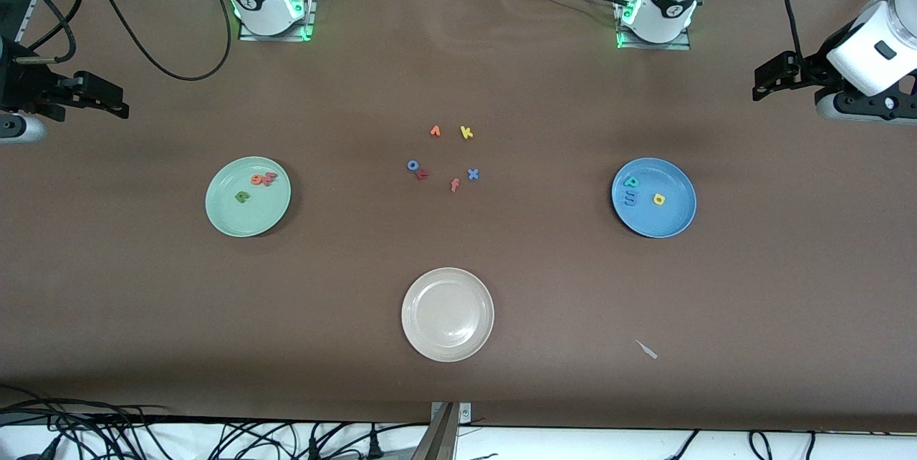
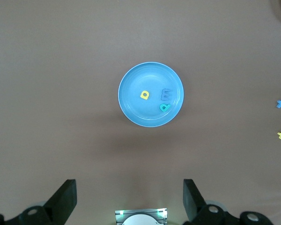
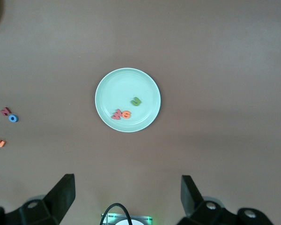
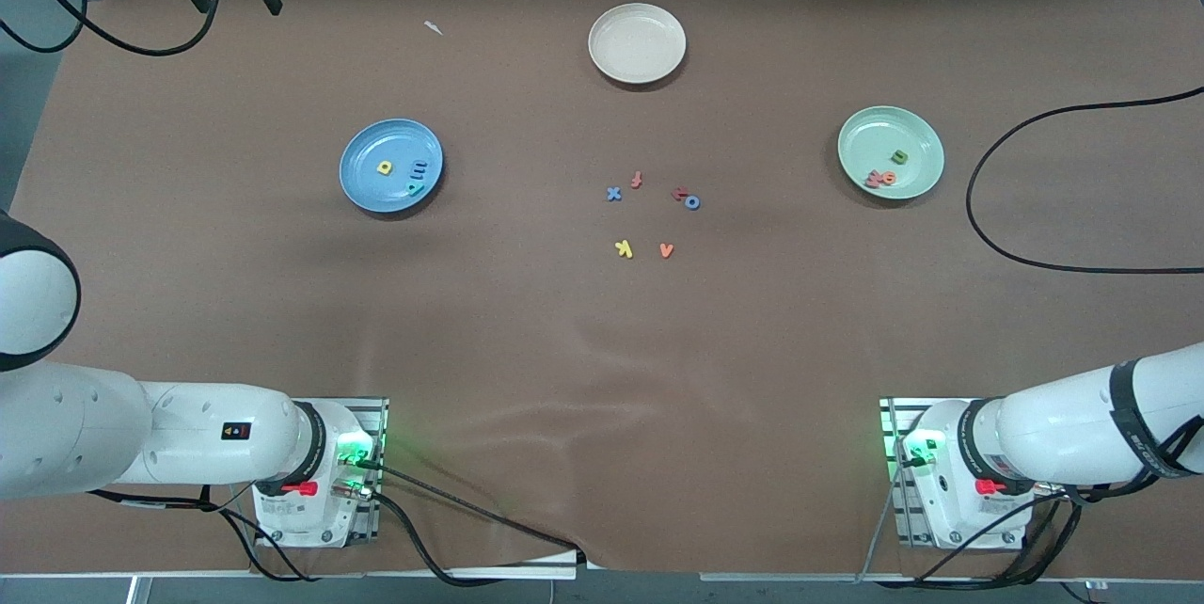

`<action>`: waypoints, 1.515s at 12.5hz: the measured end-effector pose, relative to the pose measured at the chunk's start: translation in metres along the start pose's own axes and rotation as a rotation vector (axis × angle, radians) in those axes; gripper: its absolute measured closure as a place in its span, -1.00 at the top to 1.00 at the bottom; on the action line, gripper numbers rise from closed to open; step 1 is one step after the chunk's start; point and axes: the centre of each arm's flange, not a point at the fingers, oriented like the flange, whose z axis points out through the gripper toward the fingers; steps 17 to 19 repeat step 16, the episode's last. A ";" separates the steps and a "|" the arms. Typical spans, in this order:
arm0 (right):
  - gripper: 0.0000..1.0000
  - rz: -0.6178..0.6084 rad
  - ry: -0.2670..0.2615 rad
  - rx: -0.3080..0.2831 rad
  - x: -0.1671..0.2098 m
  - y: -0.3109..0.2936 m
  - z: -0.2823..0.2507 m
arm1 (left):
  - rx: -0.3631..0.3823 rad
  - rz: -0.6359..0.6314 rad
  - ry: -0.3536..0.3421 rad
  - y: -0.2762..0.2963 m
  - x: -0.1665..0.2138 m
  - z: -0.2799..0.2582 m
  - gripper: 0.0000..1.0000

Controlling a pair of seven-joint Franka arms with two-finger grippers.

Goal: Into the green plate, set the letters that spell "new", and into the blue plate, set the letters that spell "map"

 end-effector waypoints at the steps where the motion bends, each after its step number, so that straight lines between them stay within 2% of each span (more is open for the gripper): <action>1: 1.00 0.000 0.000 0.000 0.000 0.000 0.000 | 0.000 0.001 0.000 0.000 0.000 0.000 1.00; 19: 1.00 0.011 0.009 0.004 0.001 0.006 0.000 | 0.000 0.001 0.000 0.001 0.000 0.000 1.00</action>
